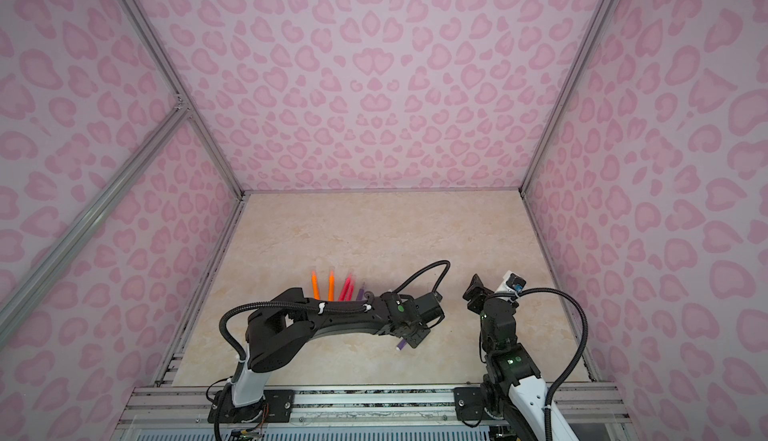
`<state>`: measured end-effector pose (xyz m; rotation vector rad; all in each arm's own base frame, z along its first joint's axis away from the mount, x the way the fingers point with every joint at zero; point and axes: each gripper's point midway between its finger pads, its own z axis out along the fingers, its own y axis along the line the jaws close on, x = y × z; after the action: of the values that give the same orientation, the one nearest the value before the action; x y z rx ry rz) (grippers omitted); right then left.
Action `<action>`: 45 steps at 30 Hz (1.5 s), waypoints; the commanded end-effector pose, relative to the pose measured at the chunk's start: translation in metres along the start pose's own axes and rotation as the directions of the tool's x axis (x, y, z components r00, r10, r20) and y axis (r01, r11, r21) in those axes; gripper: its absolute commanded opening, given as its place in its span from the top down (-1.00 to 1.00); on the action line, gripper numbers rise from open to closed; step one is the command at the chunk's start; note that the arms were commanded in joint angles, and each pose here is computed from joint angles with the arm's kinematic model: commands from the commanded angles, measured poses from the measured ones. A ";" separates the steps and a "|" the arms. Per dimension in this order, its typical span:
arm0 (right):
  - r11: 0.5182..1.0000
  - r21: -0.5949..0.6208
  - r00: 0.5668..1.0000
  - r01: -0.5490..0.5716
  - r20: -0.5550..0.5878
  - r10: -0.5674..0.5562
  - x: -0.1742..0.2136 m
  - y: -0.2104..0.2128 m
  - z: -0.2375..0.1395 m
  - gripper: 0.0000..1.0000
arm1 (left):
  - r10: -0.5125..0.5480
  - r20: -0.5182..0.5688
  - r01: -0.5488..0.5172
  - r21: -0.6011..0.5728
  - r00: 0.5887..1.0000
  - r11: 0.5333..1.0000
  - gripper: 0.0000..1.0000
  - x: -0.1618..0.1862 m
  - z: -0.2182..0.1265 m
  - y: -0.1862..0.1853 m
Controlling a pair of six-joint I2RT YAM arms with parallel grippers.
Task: Insert the pens into the pen caps
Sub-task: 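Lower the left gripper and grasp the purple marker near its tip, then lift the purple marker tip-up with the left gripper while the right gripper approaches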
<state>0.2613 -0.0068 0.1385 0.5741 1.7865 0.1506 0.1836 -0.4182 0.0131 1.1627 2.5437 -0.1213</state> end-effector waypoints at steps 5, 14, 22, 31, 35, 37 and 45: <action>1.000 0.001 1.000 0.004 -0.005 -0.004 0.003 -0.001 0.000 -0.72 | 0.055 -0.161 -0.072 -0.102 0.985 0.992 0.36 0.042 0.004 0.017; 1.000 -0.002 1.000 0.003 -0.004 -0.003 0.003 -0.001 0.000 -0.73 | 0.060 -0.170 -0.071 -0.055 0.984 0.996 0.40 0.044 0.002 0.007; 1.000 -0.001 1.000 0.002 -0.003 -0.002 0.003 -0.002 0.000 -0.73 | 0.057 -0.179 -0.061 -0.017 0.982 0.998 0.53 0.045 0.003 0.000; 1.000 0.009 1.000 -0.012 0.009 0.012 -0.001 -0.003 -0.001 -0.73 | 0.014 -0.066 -0.011 0.035 0.998 0.999 0.94 0.028 -0.017 0.002; 0.975 -0.169 0.989 -0.147 -0.007 0.148 -0.028 0.041 -0.010 -0.64 | -0.096 0.068 0.089 0.099 0.993 0.991 0.94 0.014 -0.039 0.028; 0.936 -0.284 0.976 -0.208 0.000 0.217 -0.046 0.071 -0.017 -0.63 | -0.154 0.153 0.131 0.148 0.976 0.980 0.94 0.007 -0.058 0.041; 0.888 -0.436 0.989 -0.146 -0.087 0.120 -0.036 0.181 -0.036 -0.49 | -0.226 0.548 0.157 0.170 0.806 0.973 0.94 -0.003 -0.153 0.081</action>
<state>0.2857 0.1187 0.2394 0.3692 1.7178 0.6065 0.1921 -0.3319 0.1278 0.8445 2.2878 -0.5220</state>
